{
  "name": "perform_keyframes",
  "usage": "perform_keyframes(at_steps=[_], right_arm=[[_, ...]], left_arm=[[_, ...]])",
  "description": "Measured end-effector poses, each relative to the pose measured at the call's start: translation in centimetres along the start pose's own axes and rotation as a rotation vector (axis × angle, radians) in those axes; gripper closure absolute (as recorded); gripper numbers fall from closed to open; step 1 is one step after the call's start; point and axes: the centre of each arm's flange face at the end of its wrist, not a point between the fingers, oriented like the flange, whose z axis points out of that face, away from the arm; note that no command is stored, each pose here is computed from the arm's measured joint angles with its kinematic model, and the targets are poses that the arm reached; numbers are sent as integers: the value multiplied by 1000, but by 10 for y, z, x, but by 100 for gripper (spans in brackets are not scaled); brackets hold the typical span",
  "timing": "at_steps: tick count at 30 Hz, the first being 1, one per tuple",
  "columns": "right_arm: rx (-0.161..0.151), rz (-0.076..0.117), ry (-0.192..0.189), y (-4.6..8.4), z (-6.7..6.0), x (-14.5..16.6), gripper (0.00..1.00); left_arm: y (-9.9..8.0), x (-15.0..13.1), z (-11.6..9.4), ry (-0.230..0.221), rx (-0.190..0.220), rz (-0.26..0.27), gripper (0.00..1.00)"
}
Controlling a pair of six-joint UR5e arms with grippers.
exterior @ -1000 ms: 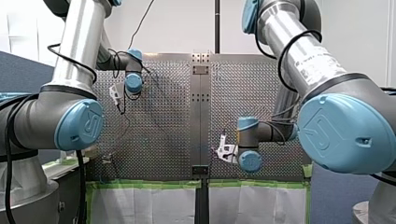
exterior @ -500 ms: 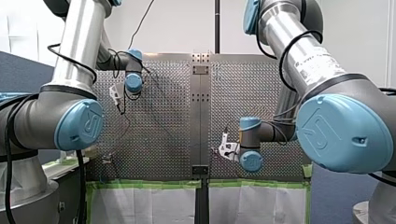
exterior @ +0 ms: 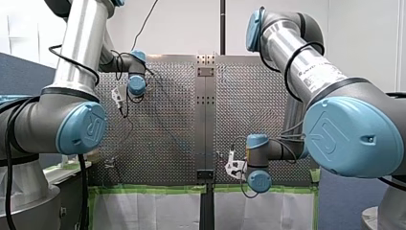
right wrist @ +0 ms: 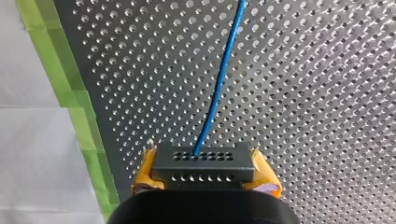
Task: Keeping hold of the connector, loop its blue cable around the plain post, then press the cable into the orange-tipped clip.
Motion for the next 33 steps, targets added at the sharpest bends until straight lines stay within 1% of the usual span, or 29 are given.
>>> perform_keyframes(at_steps=[4,7,10,16,20,22,27,30,33], right_arm=[[0,0,-1,0,0,-1,100],[0,-1,-1,0,0,-1,100],[0,-1,-1,0,0,-1,100],[0,0,-1,0,0,-1,100],[0,0,0,0,0,-1,100],[1,0,1,0,0,-1,100],[4,0,1,-1,-1,-1,100],[6,0,2,-2,-1,-1,100],[8,1,4,-2,-1,-1,100]], left_arm=[[8,0,-1,14,-44,-29,2],[15,5,-3,25,-63,-49,2],[20,12,-6,29,-63,-68,2],[22,15,-5,23,-46,-100,2],[22,15,-5,23,-44,-103,2],[24,14,-4,17,-53,-102,2],[42,7,5,-10,-106,-85,2],[54,3,10,-20,-131,-82,2],[60,0,13,-29,-148,-79,2]])
